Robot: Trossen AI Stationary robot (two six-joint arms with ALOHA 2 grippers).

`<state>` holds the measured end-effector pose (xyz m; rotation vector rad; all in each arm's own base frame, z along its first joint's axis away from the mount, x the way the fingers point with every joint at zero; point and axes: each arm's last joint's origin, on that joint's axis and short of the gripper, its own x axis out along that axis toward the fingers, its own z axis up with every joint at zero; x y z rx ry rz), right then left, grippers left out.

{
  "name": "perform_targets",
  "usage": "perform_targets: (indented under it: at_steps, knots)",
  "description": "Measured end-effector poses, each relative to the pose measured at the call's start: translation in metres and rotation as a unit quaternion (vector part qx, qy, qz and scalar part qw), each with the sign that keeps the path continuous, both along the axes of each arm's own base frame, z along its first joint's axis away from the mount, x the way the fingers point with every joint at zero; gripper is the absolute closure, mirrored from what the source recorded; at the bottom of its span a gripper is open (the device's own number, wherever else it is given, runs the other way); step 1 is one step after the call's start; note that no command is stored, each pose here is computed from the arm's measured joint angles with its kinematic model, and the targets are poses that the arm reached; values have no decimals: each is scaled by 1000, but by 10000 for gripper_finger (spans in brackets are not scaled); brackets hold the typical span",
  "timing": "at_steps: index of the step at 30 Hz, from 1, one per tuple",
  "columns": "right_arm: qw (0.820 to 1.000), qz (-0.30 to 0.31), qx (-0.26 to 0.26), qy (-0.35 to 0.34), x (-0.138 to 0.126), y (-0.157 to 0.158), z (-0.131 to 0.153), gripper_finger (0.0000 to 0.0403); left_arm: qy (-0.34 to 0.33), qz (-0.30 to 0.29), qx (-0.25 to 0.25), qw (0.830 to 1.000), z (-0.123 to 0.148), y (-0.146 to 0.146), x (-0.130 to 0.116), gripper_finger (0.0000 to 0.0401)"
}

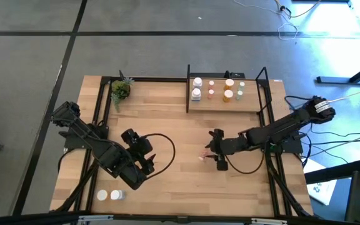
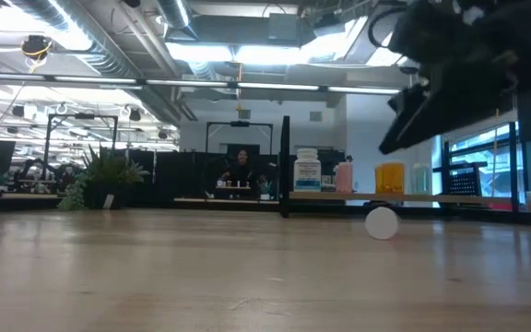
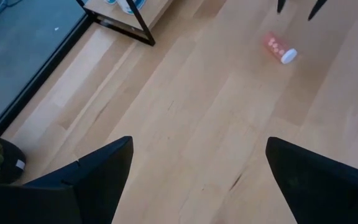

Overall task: Pick and place medicine bottles onto shelf by color
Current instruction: Put the pink pill bottle on the shelf aligned with the other pink pill bottles

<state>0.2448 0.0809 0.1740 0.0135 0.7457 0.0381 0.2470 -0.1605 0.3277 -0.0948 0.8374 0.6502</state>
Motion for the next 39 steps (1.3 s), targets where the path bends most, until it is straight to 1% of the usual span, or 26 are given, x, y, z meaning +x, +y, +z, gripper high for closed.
perform_targets:
  at_steps: [2, 5, 9, 12, 15, 18, 21, 24, 28, 32, 34, 39]
  knots:
    - [999, 14, -28, 29, 0, 0, 12, 201, 0, 0, 0, 1000, 0, 0, 0, 38]
    - [993, 59, -83, 64, 3, 1, 30, 201, 0, 0, 1, 1000, 0, 0, 0, 38]
    - [978, 131, -149, 61, 10, 4, 43, 201, 0, -1, 3, 1000, 0, 0, 0, 38]
    - [970, 163, -172, 46, 17, 6, 44, 201, -1, -1, 3, 1000, 0, 0, 0, 38]
    - [959, 216, -174, 53, 22, 10, 35, 201, -1, -1, 4, 1000, 0, 0, 0, 38]
    - [944, 273, -174, 61, 28, 14, 22, 201, -1, -1, 4, 1000, 0, 0, 0, 38]
    - [928, 311, -190, 77, 33, 17, 7, 201, -2, 0, 4, 1000, 0, 0, 0, 38]
    - [917, 328, -205, 93, 39, 17, -7, 201, -2, 0, 3, 1000, 0, 0, 0, 38]
    - [902, 355, -226, 93, 46, 20, -22, 201, -2, 1, 3, 1000, 0, 0, 0, 38]
    - [893, 369, -236, 102, 50, 21, -36, 201, -2, 1, 3, 1000, 0, 0, 0, 38]
    - [890, 373, -240, 104, 51, 21, -39, 201, -2, 1, 3, 1000, 0, 0, 0, 38]
    - [893, 369, -241, 95, 54, 19, -39, 201, -2, 1, 3, 1000, 0, 0, 0, 38]
